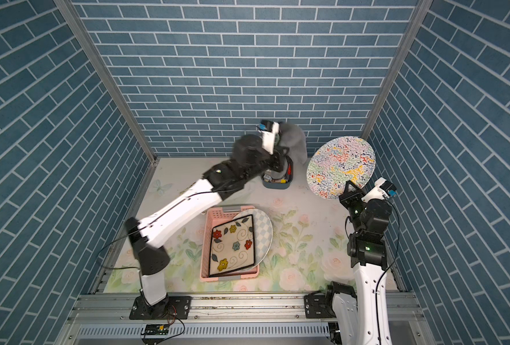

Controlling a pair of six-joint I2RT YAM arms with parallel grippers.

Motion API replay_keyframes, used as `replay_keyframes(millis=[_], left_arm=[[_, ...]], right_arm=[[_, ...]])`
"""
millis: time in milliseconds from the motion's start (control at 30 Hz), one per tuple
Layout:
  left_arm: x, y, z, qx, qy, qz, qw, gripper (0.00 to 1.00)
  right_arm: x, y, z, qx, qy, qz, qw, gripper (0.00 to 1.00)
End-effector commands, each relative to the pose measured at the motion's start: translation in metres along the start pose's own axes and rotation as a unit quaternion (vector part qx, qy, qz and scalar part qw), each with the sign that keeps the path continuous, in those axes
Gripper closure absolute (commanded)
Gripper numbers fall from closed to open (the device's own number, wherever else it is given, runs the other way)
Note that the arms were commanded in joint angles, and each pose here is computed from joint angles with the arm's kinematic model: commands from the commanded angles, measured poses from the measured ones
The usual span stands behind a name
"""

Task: Wipe the wet plate dry
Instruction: Wipe the plate with towel.

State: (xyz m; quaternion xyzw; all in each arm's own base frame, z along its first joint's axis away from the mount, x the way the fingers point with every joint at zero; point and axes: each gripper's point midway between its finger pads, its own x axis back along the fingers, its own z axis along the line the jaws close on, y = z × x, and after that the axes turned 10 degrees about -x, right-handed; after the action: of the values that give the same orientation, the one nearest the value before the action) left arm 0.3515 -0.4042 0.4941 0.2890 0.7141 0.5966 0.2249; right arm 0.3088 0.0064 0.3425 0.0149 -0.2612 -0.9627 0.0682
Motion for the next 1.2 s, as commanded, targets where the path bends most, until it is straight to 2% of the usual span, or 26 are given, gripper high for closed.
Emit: replay_keyframes(millis=[0,100,267,433,533,600,700,800,833,900,967,1033,1100,1167], left_arm=[[-0.002,-0.052,0.021,-0.031,0.06,0.062,0.996,1.0],[0.001,-0.074,0.036,-0.054,0.094,0.093,0.99,1.0],[-0.01,-0.124,0.028,-0.051,0.058,0.15,0.986,1.0],[-0.003,-0.173,0.019,-0.009,0.026,0.19,0.981,1.0],[0.008,-0.198,-0.001,0.001,-0.021,0.207,0.978,1.0],[0.015,-0.213,-0.001,0.0,-0.019,0.227,0.974,1.0],[0.03,-0.212,0.045,0.0,0.08,0.238,0.968,1.0],[0.045,-0.185,0.108,0.023,0.173,0.218,0.96,1.0],[0.046,-0.175,0.116,0.027,0.184,0.205,0.961,1.0],[0.04,-0.156,0.112,0.019,0.162,0.177,0.971,1.0],[0.023,-0.157,0.079,0.024,0.087,0.175,0.98,1.0],[0.012,-0.168,0.057,0.009,0.064,0.2,0.978,1.0],[0.016,-0.184,0.088,0.013,0.134,0.22,0.966,1.0],[0.034,-0.174,0.132,0.05,0.184,0.198,0.962,1.0]], right_arm=[[0.014,-0.009,0.097,-0.026,0.204,0.022,0.978,1.0],[0.013,-0.028,0.126,-0.049,0.251,0.042,0.966,1.0],[0.007,-0.054,0.152,-0.1,0.294,0.079,0.947,1.0],[-0.003,-0.057,0.161,-0.128,0.296,0.073,0.944,1.0],[-0.012,-0.053,0.162,-0.134,0.291,0.062,0.945,1.0],[-0.017,-0.049,0.167,-0.132,0.295,0.054,0.945,1.0],[-0.023,-0.052,0.182,-0.124,0.315,0.069,0.939,1.0],[-0.017,-0.074,0.206,-0.114,0.359,0.122,0.918,1.0],[-0.015,-0.087,0.213,-0.107,0.368,0.146,0.912,1.0],[-0.005,-0.117,0.227,-0.093,0.387,0.191,0.897,1.0],[0.003,-0.133,0.236,-0.084,0.402,0.215,0.886,1.0],[0.01,-0.128,0.238,-0.082,0.409,0.206,0.885,1.0],[0.012,-0.106,0.235,-0.072,0.394,0.161,0.902,1.0],[0.016,-0.086,0.23,-0.061,0.382,0.128,0.913,1.0]])
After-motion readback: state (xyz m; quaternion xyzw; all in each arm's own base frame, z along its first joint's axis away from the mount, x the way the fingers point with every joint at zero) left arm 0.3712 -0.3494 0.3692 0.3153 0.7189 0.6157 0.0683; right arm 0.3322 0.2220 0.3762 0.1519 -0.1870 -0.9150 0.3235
